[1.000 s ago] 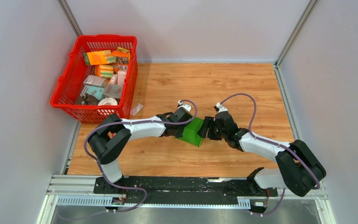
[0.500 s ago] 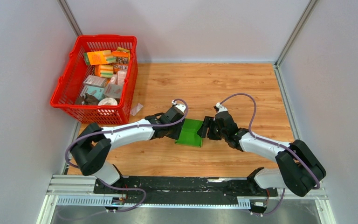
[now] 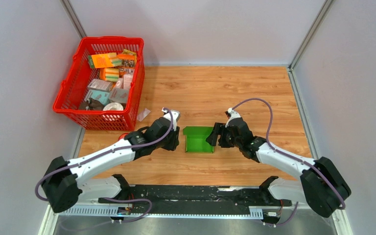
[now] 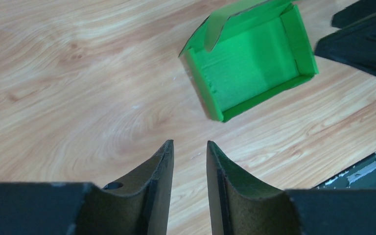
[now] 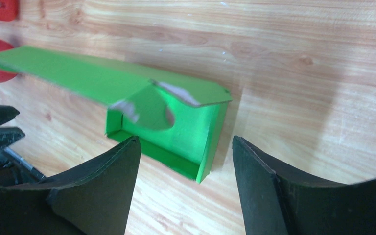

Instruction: Fold the paper box

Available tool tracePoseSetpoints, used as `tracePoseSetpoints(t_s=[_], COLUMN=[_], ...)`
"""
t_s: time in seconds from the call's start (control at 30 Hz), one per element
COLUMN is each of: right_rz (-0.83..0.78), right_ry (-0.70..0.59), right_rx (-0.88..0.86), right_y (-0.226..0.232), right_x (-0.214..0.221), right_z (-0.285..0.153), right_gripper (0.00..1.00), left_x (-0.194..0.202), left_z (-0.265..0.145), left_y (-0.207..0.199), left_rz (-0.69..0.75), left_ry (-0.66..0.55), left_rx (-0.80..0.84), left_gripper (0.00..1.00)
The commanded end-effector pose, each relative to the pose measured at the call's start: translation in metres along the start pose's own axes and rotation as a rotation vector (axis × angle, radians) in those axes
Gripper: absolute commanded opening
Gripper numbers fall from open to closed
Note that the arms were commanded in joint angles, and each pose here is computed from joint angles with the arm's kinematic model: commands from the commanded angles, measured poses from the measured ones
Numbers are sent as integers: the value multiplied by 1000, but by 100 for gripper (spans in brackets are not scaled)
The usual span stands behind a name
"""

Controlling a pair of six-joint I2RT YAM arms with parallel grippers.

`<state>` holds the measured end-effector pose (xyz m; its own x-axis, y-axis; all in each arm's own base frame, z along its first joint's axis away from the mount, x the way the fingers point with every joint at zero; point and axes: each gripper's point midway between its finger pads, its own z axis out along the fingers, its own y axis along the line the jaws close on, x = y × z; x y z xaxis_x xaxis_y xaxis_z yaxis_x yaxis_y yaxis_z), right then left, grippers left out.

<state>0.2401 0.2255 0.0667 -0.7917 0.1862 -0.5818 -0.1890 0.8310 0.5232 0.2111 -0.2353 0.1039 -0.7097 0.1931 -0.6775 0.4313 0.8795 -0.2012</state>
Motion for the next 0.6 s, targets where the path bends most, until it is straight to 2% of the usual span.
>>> tracePoseSetpoints(t_s=[0.0,0.1,0.3,0.4,0.53,0.57], right_rz=[-45,-46,5,25,39,42], right_ry=[-8,-28,-100,-116,-149,-164], right_rx=[21,60,102,123,140,150], right_y=[-2,-11,-21,-27,-31,-34], right_x=[3,2,-3,-5,-11,-14], right_z=[-23,-42,-55,-55,-56,-57], right_gripper=[73,74,75,76,76,76], left_x=[14,31,38,28,29,16], left_z=[-17,-15,26,51,86,92], left_y=[22,37,26,10,-15,-25], left_rz=[-41,-117,-297,-318,-314,-310], left_ry=[-6,6,1,30,143,132], left_rx=[-68,-137,-80,-45,18,55], left_gripper=[33,28,26,22,18,18])
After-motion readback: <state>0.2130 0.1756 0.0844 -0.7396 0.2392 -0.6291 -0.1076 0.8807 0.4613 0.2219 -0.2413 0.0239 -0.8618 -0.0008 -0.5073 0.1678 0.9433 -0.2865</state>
